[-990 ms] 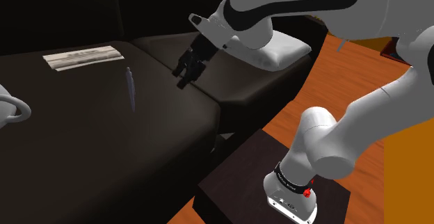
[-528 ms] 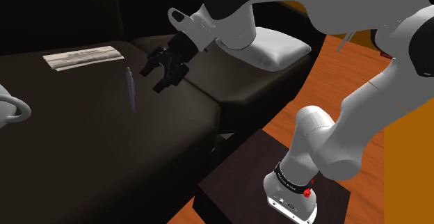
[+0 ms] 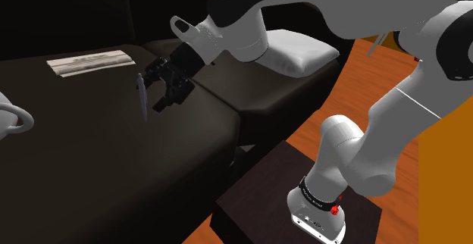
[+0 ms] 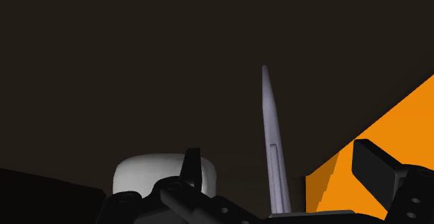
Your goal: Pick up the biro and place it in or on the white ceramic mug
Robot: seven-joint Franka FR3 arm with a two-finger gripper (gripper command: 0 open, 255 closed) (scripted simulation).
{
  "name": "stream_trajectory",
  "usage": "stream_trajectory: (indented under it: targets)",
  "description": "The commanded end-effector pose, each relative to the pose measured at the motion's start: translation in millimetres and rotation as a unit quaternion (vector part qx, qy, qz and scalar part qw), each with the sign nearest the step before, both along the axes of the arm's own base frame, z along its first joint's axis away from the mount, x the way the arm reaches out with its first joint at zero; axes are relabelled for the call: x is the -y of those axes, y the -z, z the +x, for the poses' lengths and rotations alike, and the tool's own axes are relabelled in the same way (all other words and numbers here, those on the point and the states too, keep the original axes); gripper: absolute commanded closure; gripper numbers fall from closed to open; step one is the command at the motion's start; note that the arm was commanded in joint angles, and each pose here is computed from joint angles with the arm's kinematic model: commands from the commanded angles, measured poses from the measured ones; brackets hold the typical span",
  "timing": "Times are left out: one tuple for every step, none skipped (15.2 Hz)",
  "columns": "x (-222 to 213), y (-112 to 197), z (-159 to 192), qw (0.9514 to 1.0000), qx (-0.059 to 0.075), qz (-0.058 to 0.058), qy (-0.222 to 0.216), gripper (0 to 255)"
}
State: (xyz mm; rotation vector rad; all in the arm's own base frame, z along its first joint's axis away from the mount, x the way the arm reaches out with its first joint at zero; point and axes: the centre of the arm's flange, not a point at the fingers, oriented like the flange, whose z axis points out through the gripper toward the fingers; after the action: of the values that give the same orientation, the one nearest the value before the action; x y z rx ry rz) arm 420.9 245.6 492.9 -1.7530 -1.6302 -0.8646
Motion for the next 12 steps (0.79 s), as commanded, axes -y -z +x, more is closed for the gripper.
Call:
stream_trajectory:
  targets:
    - [-7.3, 4.9, -0.5, 1.0, 0.0, 0.0, 0.0, 0]
    - [-7.3, 4.9, -0.5, 1.0, 0.0, 0.0, 0.0, 0]
    - [-7.3, 4.9, -0.5, 1.0, 0.0, 0.0, 0.0, 0]
    - [-7.3, 4.9, -0.5, 1.0, 0.0, 0.0, 0.0, 0]
    - [-7.3, 4.9, -0.5, 1.0, 0.0, 0.0, 0.0, 0]
    - [-7.3, 4.9, -0.5, 1.0, 0.0, 0.0, 0.0, 0]
    - [-7.3, 4.9, -0.5, 1.0, 0.0, 0.0, 0.0, 0]
    - [-7.2, 4.9, -0.5, 1.0, 0.0, 0.0, 0.0, 0]
    - [-7.2, 4.9, -0.5, 1.0, 0.0, 0.0, 0.0, 255]
    - [-7.2, 4.9, -0.5, 1.0, 0.0, 0.0, 0.0, 255]
    - [-7.2, 4.9, -0.5, 1.0, 0.0, 0.0, 0.0, 255]
    - [-7.2, 4.9, -0.5, 1.0, 0.0, 0.0, 0.0, 255]
